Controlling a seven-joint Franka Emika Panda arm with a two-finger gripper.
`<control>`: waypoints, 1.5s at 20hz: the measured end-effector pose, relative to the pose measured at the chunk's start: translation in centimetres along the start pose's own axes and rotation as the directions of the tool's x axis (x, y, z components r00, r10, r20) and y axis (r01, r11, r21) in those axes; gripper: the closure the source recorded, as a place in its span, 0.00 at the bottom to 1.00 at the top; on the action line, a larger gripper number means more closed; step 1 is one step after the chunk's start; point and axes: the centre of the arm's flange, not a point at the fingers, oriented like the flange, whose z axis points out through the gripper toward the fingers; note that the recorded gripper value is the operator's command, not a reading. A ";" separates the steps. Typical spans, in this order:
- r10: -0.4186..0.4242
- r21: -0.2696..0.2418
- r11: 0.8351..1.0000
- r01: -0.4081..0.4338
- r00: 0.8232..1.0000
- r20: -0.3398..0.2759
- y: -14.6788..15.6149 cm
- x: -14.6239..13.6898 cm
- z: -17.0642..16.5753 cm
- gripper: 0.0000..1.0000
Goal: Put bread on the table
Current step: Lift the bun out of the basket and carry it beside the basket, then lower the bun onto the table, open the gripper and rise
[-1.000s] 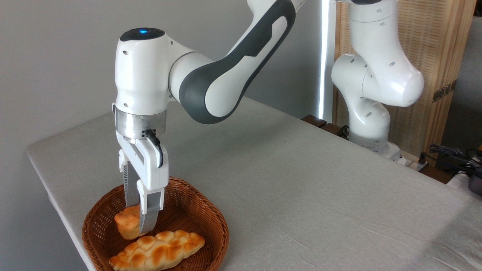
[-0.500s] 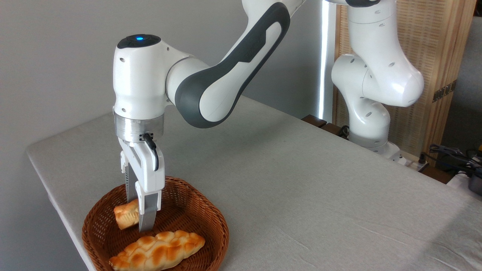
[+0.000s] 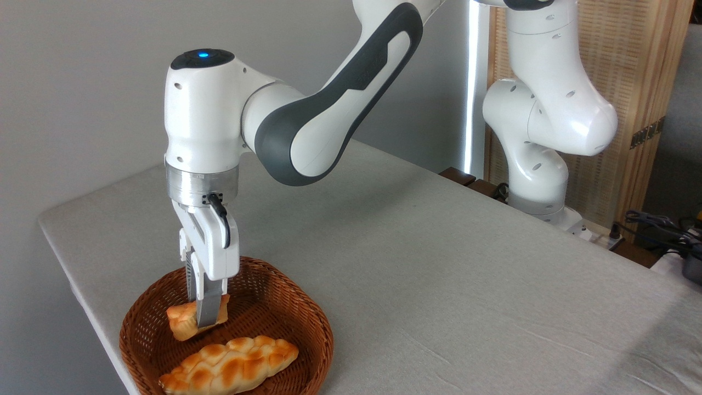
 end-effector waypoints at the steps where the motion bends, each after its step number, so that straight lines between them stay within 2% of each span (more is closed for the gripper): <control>1: -0.011 -0.001 1.000 0.011 1.000 -0.008 -0.2 0.0 -0.3 0.87; 4: -0.072 -0.001 0.997 0.072 0.996 -0.049 -1.3 -0.8 -2.9 0.86; 7: -0.148 -0.046 0.988 0.147 0.988 -0.030 -2.4 -3.4 -7.6 0.86; 9: -0.177 -0.091 0.980 0.177 0.984 0.010 -2.5 -5.7 -10.7 0.86; 12: -0.131 -0.205 0.967 0.149 0.987 0.098 -1.0 -8.7 -13.7 0.85; 13: -0.109 -0.241 0.961 0.136 0.987 0.120 -0.3 -9.3 -14.1 0.77; 14: -0.084 -0.271 0.955 0.118 0.987 0.136 0.4 -10.0 -14.2 0.71; 15: -0.049 -0.299 0.950 0.091 0.988 0.144 1.1 -10.6 -13.9 0.58; 16: -0.022 -0.319 0.945 0.068 0.989 0.146 1.7 -11.1 -13.5 0.33; 19: 0.070 -0.397 0.918 -0.007 0.987 0.143 4.0 -12.1 -10.5 0.01; 21: 0.102 -0.420 0.907 -0.032 0.984 0.144 5.5 -11.8 -8.7 0.00; 24: 0.124 -0.422 0.905 -0.053 0.982 0.141 6.7 -11.4 -7.0 0.00; 30: 0.181 -0.434 0.894 -0.113 0.977 0.117 7.0 -11.7 -6.5 0.00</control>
